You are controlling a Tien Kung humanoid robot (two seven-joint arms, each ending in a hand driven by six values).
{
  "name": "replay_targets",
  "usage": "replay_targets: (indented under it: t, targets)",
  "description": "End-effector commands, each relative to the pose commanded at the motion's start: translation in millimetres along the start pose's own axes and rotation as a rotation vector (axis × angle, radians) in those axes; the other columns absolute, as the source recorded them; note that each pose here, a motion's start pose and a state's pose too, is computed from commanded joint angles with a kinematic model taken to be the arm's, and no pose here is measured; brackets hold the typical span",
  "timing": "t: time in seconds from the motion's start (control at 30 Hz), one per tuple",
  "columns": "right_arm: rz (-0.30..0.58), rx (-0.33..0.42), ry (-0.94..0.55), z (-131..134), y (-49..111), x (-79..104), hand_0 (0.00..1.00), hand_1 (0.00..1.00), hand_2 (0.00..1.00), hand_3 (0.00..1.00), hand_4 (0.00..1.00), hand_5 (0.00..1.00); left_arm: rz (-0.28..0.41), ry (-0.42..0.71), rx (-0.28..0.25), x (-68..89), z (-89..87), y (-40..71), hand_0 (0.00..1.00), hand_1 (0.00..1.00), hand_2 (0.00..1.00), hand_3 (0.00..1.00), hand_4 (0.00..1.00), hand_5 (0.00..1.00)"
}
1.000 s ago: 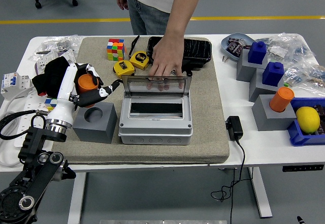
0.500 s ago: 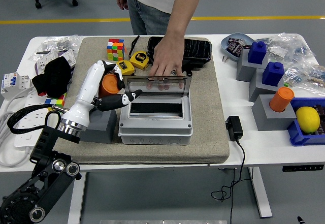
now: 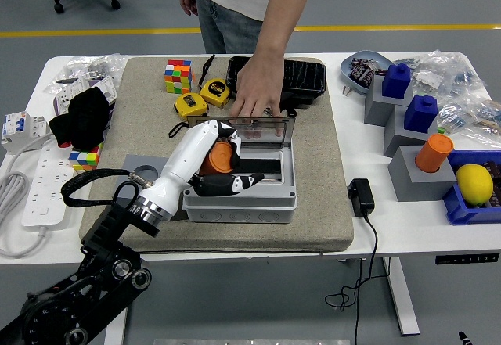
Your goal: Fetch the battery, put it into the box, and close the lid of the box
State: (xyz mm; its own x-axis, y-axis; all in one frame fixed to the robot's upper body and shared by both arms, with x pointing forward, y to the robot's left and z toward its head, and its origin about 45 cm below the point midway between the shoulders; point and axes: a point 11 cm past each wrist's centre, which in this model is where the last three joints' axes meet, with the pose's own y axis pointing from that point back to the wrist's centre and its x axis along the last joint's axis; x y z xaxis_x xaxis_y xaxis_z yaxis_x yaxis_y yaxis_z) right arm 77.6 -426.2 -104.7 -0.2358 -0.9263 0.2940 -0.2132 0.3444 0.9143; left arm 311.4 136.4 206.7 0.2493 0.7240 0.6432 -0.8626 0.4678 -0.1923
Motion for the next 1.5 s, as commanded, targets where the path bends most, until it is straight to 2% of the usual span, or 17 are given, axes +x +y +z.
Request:
replay_targets:
  t: [0.27, 0.7, 1.03, 1.5]
  targets:
    - [-0.001, 0.000, 0.004, -0.1, 0.0, -0.1, 0.805, 0.730, 0.737, 0.782, 0.998, 0.998, -0.026, 0.016, 0.009, -12.8, -6.5, -10.0, 0.049, 0.011, 0.059, 0.068, 0.948, 0.002]
    - [-0.001, 0.001, 0.006, -1.5, -0.1, -0.7, 0.805, 0.730, 0.737, 0.781, 0.998, 0.998, -0.063, -0.028, 0.018, -23.1, -15.6, -20.6, 0.049, 0.011, 0.059, 0.066, 0.949, 0.002]
    - [-0.003, 0.004, 0.011, -3.2, -0.1, -1.1, 0.804, 0.730, 0.737, 0.781, 0.998, 0.998, -0.060, -0.041, 0.032, -23.3, -25.7, -31.5, 0.050, 0.010, 0.060, 0.066, 0.952, 0.002]
    - [-0.001, -0.003, 0.021, -0.1, 0.0, 0.2, 0.804, 0.730, 0.738, 0.781, 0.998, 0.998, -0.050, -0.023, 0.040, -24.4, -30.1, -29.2, 0.062, 0.015, 0.068, 0.050, 0.980, 0.002]
